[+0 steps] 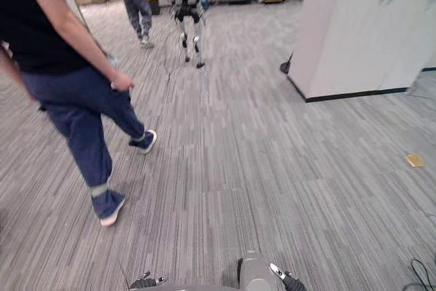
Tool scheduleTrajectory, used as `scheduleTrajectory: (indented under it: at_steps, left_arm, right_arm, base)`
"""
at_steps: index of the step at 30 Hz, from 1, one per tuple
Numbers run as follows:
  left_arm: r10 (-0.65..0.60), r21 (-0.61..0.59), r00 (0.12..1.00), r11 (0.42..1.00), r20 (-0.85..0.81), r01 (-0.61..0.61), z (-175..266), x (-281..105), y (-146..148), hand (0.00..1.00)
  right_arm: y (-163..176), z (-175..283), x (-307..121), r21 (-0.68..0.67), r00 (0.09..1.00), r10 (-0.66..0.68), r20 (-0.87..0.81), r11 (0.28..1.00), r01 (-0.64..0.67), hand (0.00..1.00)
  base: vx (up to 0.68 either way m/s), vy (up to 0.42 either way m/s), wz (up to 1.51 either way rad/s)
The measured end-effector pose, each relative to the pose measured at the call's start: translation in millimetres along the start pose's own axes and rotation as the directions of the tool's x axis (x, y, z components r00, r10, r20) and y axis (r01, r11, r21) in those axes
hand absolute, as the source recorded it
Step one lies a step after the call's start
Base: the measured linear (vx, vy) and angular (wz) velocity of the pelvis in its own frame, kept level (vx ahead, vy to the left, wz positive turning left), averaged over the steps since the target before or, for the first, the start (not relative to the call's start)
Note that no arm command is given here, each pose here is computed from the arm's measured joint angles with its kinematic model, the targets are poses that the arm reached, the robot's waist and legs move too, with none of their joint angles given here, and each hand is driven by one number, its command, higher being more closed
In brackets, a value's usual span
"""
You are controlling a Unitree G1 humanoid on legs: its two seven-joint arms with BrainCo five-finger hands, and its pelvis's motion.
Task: Organize washtable
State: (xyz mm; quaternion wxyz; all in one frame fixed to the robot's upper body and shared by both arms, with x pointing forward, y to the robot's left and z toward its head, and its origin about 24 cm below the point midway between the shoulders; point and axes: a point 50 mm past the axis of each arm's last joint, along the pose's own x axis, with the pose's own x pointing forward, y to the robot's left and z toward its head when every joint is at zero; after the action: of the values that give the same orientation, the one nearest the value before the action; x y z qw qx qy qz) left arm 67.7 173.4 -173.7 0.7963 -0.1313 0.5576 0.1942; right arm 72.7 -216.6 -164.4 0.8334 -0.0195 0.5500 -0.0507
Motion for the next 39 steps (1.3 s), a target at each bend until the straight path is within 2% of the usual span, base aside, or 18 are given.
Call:
scheduleTrajectory:
  at_steps: [2,4,7,9,12,17,20,23,27,29,32,39]
  left_arm:
    - [0.03,-0.11,0.999,0.993,-0.04,-0.034,-14,-2,0,0.0]
    - [0.034,-0.127,0.998,0.991,-0.048,-0.04,-15,-3,-1,0.0]
    - [0.011,-0.133,0.999,0.991,-0.039,-0.017,-10,-2,-5,0.0]
    - [0.023,-0.111,1.0,0.994,-0.011,-0.024,2,1,10,0.0]
    - [0.034,-0.072,0.999,0.997,0.036,-0.031,15,1,21,0.0]
    - [0.044,-0.11,0.995,0.993,0.094,-0.033,24,0,25,0.0]
    - [0.04,-0.142,0.992,0.99,0.117,-0.023,24,-1,19,0.0]
    - [0.079,-0.197,0.991,0.979,0.108,-0.056,18,-2,25,0.0]
    - [0.097,-0.164,0.991,0.983,0.09,-0.081,14,-3,35,0.0]
    - [0.089,-0.097,0.993,0.992,0.08,-0.081,12,-3,37,0.0]
    - [0.064,0.0,0.996,0.998,0.06,-0.064,6,-3,33,0.0]
    - [0.047,0.058,0.999,0.997,0.018,-0.048,-4,-2,19,0.0]
  right_arm:
    - [-2,7,1,-0.103,1.0,0.018,0.003,0.995,-0.018,0.0]
    - [-2,16,3,-0.15,1.0,0.026,0.013,0.988,-0.024,0.0]
    - [-5,16,3,-0.146,1.0,0.024,0.006,0.989,-0.023,0.0]
    - [-3,11,3,-0.064,1.0,0.015,-0.024,0.998,-0.016,0.0]
    - [5,8,5,-0.025,0.999,0.026,-0.047,0.999,-0.027,0.0]
    - [13,0,4,0.128,0.998,0.007,-0.068,0.992,0.001,0.0]
    - [4,-1,4,0.142,0.998,-0.017,-0.065,0.989,0.026,0.0]
    - [9,-13,1,0.133,0.996,-0.009,-0.093,0.991,0.021,0.0]
    - [20,-9,3,0.114,0.996,0.022,-0.084,0.993,-0.012,0.0]
    - [23,-14,2,0.12,0.995,0.03,-0.094,0.993,-0.018,0.0]
    - [15,-12,1,0.115,0.998,0.006,-0.061,0.993,0.001,0.0]
    - [10,5,0,0.152,0.998,-0.022,0.05,0.988,0.014,0.0]
  base:
    - [0.75,-0.139,0.19]
    - [0.68,-0.234,0.29]
    - [0.84,-0.332,0.35]
    - [0.67,-0.213,-0.41]
    - [0.56,-0.119,-0.4]
    - [0.49,0.032,-0.07]
    - [0.37,0.216,-0.18]
    - [0.54,0.416,-0.68]
    - [0.53,0.387,-0.62]
    - [0.52,0.368,-0.11]
    - [0.43,0.279,0.03]
    - [0.59,0.131,-0.12]
